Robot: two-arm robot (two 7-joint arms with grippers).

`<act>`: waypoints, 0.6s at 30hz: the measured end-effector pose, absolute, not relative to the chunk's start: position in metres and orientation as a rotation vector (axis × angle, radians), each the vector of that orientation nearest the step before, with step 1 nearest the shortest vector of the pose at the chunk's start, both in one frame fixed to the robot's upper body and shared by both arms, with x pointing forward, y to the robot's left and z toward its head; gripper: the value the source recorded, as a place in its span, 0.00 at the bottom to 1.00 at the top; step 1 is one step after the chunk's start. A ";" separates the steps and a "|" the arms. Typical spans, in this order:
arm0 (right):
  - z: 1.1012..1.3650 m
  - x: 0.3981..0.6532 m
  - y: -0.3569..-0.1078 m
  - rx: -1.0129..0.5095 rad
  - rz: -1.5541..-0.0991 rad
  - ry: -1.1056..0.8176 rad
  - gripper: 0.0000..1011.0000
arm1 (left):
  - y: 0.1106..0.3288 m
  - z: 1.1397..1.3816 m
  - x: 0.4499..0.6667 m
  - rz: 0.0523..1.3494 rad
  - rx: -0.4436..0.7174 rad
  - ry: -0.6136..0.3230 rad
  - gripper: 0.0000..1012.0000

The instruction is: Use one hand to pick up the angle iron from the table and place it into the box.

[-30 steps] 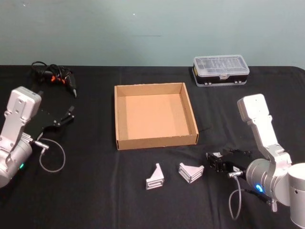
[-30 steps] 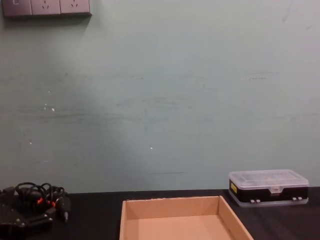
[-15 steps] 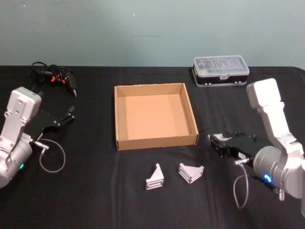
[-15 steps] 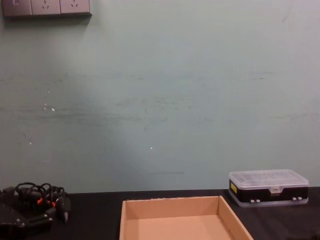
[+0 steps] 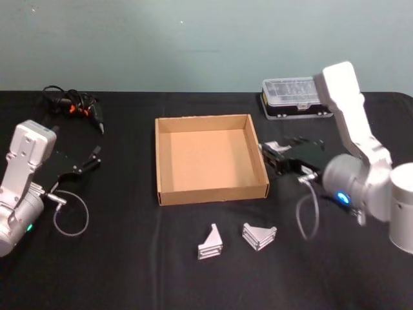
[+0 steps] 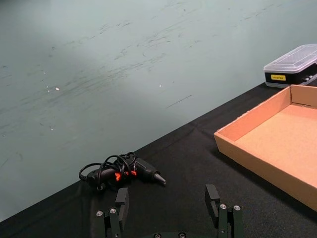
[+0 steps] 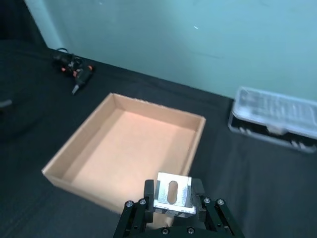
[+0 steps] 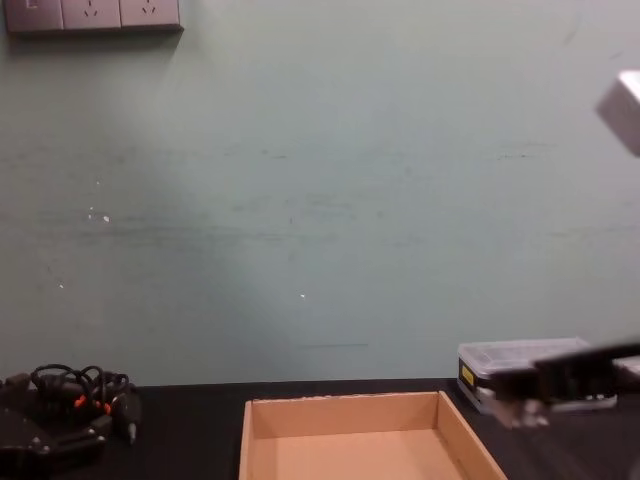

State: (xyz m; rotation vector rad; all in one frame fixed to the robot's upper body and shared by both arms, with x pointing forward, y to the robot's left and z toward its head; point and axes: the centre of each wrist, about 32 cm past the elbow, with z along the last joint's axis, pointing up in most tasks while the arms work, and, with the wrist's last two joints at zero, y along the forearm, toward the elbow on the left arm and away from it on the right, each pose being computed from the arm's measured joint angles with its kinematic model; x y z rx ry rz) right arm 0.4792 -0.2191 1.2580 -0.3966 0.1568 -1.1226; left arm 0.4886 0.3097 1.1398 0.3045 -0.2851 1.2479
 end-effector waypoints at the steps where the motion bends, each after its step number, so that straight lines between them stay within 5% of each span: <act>1: 1.259 0.483 -0.217 -0.397 -1.115 0.154 0.45 | 0.310 1.140 0.489 1.248 0.304 -0.285 1.00; 18: 1.244 0.575 -0.181 -0.495 -1.031 0.209 0.45 | 0.310 1.140 0.489 1.248 0.304 -0.285 1.00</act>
